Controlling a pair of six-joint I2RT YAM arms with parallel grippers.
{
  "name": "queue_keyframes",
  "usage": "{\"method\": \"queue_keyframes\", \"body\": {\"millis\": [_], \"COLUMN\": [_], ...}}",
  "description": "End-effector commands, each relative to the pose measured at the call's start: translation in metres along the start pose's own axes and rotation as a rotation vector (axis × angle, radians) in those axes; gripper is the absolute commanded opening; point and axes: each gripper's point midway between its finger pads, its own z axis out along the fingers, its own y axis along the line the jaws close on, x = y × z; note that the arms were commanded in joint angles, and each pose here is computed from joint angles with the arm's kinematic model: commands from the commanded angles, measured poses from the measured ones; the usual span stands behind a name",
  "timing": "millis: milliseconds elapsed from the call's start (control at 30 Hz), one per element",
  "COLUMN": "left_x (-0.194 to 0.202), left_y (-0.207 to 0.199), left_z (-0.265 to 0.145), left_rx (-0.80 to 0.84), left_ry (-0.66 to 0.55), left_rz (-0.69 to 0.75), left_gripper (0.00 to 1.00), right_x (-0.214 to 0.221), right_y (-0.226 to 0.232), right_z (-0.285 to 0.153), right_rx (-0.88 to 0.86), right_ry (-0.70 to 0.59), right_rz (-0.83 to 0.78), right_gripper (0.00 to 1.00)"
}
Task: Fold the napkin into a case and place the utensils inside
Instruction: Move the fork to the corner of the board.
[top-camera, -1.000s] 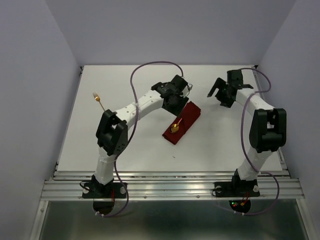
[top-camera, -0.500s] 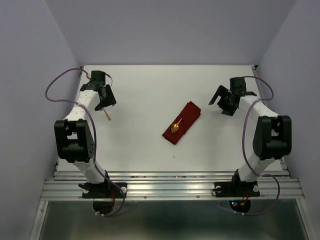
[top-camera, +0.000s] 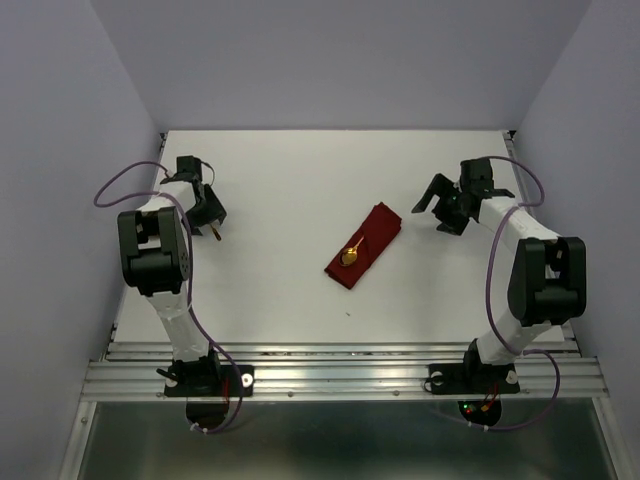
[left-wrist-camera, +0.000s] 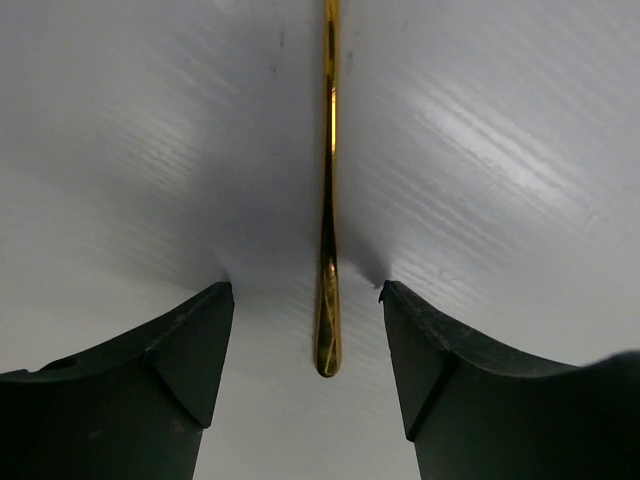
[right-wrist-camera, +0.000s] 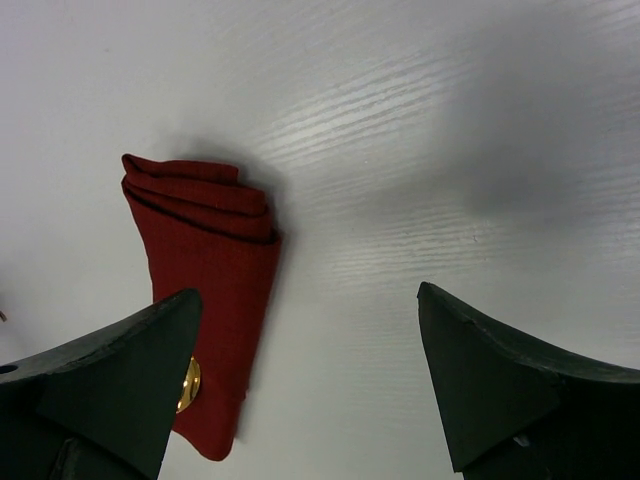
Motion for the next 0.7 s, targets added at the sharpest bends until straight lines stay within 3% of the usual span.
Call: {"method": "queue_keyframes", "body": {"millis": [0, 333, 500, 667], "left_x": [-0.006, -0.044, -0.077, -0.125], "left_y": [-0.034, -0.123, -0.16, -0.159], "left_z": [0.004, 0.027, -0.004, -0.036], "left_rx": [0.154, 0.31, 0.312, 0.29], "left_ry": [-0.013, -0.036, -0.134, -0.302], "left_rz": [0.005, 0.201, 0.325, 0.311], "left_gripper": [0.72, 0.7, 0.66, 0.66], "right_x": [-0.006, 0.0, 0.006, 0.01], "right_y": [0.019, 0.018, 0.01, 0.01], "right_z": [-0.011, -0.01, -0.008, 0.002], "right_rx": [-0.083, -0.068, -0.042, -0.033], "right_ry": [-0.037, -0.016, -0.007, 0.02], "right_rz": [-0.029, -0.031, -0.025, -0.023], "right_gripper": [0.94, 0.94, 0.95, 0.95]}}
